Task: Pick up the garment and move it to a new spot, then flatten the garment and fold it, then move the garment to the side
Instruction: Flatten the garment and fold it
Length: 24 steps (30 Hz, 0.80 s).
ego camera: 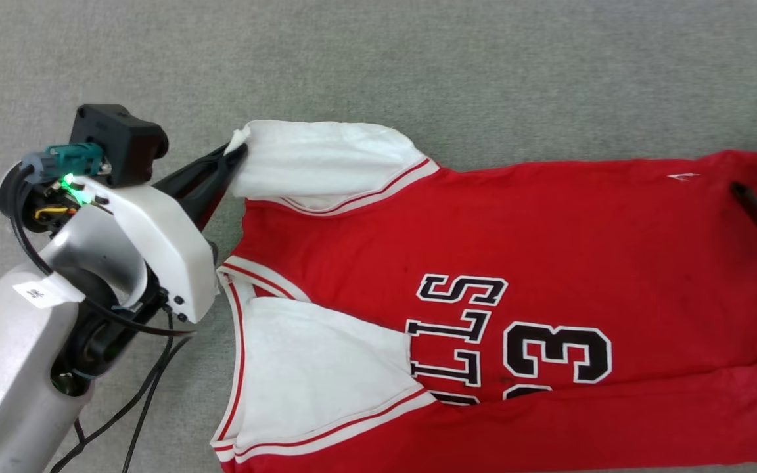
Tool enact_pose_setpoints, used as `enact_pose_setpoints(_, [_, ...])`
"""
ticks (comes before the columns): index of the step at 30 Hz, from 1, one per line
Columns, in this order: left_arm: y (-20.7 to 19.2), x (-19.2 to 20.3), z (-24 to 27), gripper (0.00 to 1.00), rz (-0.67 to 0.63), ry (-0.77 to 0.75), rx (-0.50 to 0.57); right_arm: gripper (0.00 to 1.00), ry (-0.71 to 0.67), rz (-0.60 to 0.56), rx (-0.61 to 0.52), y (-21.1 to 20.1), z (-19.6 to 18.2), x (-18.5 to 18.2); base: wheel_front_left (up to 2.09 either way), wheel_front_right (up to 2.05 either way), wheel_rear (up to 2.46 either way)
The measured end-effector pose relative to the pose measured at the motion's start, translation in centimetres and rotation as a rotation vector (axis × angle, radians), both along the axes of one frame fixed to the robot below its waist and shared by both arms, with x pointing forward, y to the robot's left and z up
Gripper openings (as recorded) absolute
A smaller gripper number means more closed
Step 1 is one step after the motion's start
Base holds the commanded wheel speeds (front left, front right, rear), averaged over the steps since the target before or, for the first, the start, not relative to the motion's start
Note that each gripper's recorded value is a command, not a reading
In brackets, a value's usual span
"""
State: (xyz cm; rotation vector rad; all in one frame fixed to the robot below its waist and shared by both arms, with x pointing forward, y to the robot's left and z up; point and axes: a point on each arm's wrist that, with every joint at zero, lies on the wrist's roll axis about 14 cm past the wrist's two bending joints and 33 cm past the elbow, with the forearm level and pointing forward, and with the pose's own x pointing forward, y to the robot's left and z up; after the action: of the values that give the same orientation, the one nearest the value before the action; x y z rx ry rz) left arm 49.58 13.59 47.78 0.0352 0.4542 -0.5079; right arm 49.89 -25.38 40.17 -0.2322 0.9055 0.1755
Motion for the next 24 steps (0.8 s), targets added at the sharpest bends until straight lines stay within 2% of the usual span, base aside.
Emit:
enact_pose_setpoints(8, [-0.1,-0.3,-0.9,0.0,0.002,0.008,0.001,1.0,0.078,0.026,-0.013,0.7,-3.5,0.8,0.0,0.0,0.0])
enact_pose_setpoints(9, [-0.1,-0.4,-1.1,0.0,0.001,0.012,0.004,0.45,0.086,0.029,-0.016,0.8,-3.7,0.7,0.0,0.0,0.0])
enact_pose_setpoints(11, [-0.1,-0.5,-1.2,0.0,0.001,0.015,0.007,0.0,0.087,0.037,-0.013,1.0,-3.9,0.8,0.0,0.0,0.0])
enact_pose_setpoints(17, [0.3,-0.5,-1.1,0.0,0.021,0.005,0.006,0.0,0.018,0.028,0.028,1.4,-3.1,1.3,0.0,0.0,0.0])
enact_pose_setpoints(24, [1.3,-1.5,0.1,0.0,0.08,-0.027,-0.027,0.0,-0.13,-0.009,0.106,1.4,0.3,1.6,0.0,0.0,0.0])
